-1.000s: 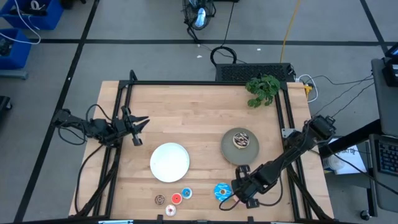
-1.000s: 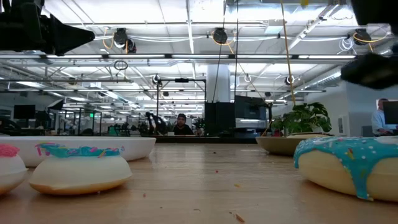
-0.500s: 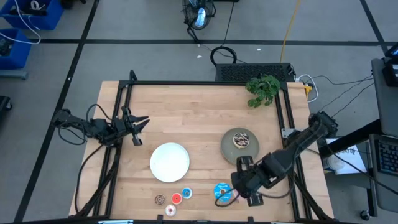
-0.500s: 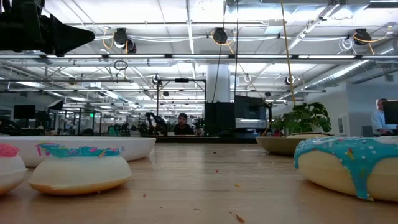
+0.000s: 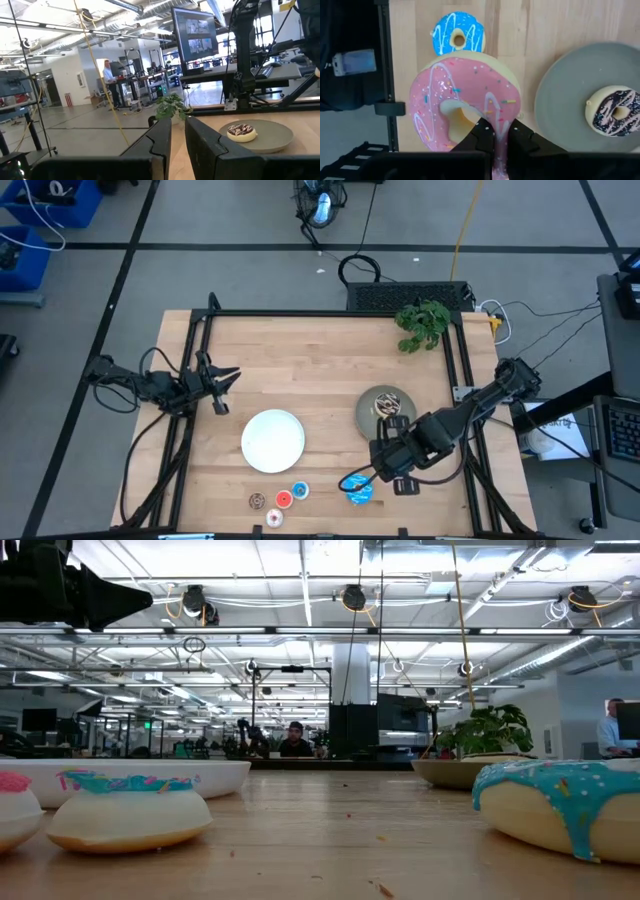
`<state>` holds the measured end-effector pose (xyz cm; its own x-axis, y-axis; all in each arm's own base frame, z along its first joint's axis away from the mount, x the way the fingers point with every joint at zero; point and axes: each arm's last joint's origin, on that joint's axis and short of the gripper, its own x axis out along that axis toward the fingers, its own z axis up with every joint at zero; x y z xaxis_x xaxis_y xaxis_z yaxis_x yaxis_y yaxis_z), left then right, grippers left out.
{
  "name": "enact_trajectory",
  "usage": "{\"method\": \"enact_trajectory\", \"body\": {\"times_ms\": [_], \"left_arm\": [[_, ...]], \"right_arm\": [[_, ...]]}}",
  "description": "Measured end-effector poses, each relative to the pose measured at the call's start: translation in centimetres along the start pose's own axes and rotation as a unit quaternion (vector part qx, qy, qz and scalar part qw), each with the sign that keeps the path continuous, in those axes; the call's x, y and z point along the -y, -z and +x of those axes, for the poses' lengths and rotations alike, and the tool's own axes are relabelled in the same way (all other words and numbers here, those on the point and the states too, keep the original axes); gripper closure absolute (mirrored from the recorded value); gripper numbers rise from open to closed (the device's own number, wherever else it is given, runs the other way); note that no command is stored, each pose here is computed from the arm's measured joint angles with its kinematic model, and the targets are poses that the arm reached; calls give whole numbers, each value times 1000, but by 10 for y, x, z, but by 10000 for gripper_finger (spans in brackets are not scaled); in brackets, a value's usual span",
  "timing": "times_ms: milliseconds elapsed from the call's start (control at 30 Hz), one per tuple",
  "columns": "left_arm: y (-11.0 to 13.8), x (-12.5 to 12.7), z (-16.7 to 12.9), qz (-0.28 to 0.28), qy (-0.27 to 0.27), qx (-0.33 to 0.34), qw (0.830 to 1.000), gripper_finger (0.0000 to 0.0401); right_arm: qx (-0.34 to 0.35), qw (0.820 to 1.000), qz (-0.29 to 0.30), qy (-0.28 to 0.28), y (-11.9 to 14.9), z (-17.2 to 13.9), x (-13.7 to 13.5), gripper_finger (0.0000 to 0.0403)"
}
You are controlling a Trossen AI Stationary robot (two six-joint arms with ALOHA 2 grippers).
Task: Pick & Place donuts
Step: Put the pink donut on the gray plate
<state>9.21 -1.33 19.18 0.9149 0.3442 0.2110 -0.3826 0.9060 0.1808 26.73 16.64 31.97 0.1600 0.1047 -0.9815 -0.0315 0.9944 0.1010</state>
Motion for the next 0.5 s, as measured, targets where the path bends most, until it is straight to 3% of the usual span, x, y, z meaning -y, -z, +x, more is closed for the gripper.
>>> {"method": "enact_trajectory", "body": {"times_ms": [267,500], "left_arm": [[0,0,0,0,0,0,1000,339],[1,0,0,2,1,-2,1000,339]], "right_arm": [[-23,998,60,25,-1,0,14,390],[-54,995,54,58,-9,-2,50,390]]}}
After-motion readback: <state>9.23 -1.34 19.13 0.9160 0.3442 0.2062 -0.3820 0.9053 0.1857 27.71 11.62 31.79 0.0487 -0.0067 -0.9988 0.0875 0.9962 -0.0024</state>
